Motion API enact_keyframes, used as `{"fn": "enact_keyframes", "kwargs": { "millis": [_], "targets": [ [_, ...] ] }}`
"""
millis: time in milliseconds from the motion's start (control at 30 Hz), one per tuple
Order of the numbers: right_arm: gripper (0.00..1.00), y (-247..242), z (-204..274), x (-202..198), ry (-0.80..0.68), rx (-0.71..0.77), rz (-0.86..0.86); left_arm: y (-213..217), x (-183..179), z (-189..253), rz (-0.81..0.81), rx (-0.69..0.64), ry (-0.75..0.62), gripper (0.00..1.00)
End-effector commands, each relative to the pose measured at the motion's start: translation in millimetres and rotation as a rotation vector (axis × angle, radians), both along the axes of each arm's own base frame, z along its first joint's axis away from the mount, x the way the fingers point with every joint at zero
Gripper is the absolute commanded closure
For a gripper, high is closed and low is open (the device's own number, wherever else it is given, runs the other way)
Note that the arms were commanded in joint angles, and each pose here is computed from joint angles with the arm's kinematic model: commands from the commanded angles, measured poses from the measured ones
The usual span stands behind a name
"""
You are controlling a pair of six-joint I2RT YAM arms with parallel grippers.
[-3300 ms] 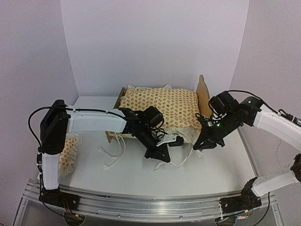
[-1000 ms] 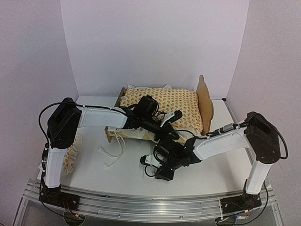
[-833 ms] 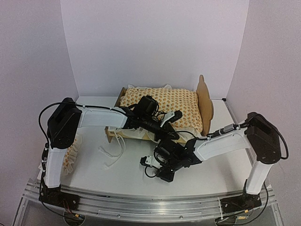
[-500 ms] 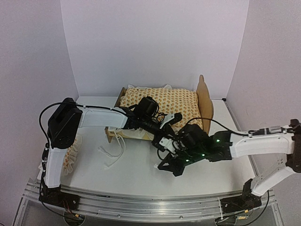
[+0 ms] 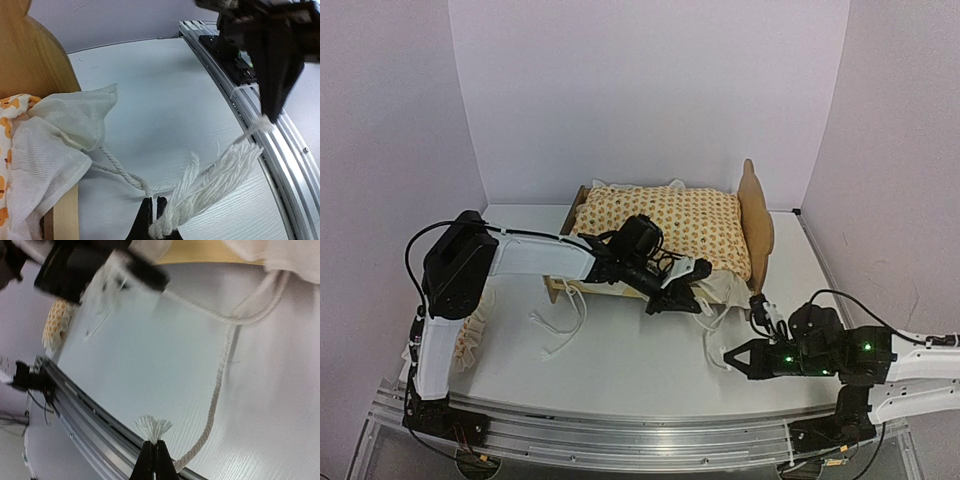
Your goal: Set up the pet bed
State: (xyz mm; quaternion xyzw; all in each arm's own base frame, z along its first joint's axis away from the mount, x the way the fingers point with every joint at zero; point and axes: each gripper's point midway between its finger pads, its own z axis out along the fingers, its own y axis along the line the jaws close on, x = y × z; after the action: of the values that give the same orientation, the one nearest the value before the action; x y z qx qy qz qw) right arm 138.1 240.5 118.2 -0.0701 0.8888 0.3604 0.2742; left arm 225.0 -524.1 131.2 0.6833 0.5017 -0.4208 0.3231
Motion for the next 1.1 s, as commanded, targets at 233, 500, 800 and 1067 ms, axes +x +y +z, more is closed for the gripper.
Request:
{"fn": "enact_keyframes", "kwargs": {
  "millis": [233, 500, 800, 1067],
  "targets": [
    [1.00, -67, -14, 46, 0.051, -0.054, -0.527, 17, -58, -65, -0.390, 0.075, -0.338, 0.22],
    [1.00, -58, -17, 78, 0.124, -0.180, -0.521, -47, 7, -11, 0.173, 0.037, -0.016, 0.48],
    [1.00, -73, -29, 92, 0.153, -0.186, -0.584, -81, 21, -47, 0.572, 0.071, 0.237, 0.39],
    [1.00, -69, -36, 104, 0.184, -0.223, -0.539, -89, 33, -76, 0.702, 0.114, 0.291, 0.52]
  ]
}}
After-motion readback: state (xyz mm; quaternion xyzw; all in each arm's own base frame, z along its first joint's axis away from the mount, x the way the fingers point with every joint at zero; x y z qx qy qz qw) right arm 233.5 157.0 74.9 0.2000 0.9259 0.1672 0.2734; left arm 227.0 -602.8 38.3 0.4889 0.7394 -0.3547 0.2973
